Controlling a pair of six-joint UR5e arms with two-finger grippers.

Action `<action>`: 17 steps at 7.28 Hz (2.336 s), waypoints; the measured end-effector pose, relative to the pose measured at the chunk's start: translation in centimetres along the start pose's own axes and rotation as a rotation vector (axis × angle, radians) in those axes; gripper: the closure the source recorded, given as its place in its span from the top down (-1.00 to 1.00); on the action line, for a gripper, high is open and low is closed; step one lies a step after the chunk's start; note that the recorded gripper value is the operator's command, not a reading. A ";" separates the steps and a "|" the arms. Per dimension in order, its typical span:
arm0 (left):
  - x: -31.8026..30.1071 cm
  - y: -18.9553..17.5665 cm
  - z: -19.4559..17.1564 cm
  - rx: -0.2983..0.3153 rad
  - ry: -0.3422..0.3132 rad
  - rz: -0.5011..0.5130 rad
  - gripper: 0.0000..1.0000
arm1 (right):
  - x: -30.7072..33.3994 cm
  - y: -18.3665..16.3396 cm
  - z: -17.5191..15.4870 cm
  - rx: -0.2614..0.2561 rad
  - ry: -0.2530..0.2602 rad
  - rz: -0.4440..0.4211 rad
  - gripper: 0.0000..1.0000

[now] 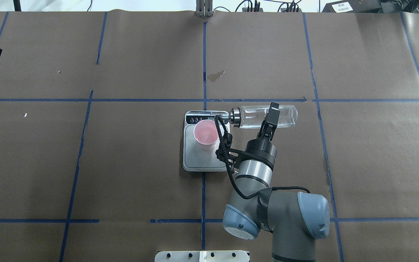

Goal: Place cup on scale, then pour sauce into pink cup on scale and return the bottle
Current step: 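Tilt the bottle spout down into the pink cup with the right gripper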

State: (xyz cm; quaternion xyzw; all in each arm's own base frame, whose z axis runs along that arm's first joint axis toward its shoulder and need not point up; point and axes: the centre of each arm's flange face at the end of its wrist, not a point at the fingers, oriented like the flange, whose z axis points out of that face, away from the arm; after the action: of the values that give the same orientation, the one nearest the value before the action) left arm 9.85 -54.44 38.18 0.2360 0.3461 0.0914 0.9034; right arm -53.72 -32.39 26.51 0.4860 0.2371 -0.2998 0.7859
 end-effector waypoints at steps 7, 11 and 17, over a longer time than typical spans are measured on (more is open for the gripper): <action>-0.1 0.1 0.2 -0.006 0.001 -0.005 1.00 | 1.5 -0.3 0.7 0.038 0.143 -0.359 -1.00; -0.2 0.7 0.5 -0.023 0.020 -0.013 1.00 | 2.0 -0.2 0.9 0.038 0.182 -0.449 -1.00; 0.1 0.4 0.1 -0.015 0.023 -0.014 1.00 | 1.7 1.2 1.0 0.050 0.121 -0.083 -1.00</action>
State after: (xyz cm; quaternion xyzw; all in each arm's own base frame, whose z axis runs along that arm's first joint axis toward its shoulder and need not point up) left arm 9.98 -54.09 38.45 0.2257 0.3575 0.0902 0.9017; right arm -51.60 -33.28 26.55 0.5127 0.2966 -0.3078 0.7446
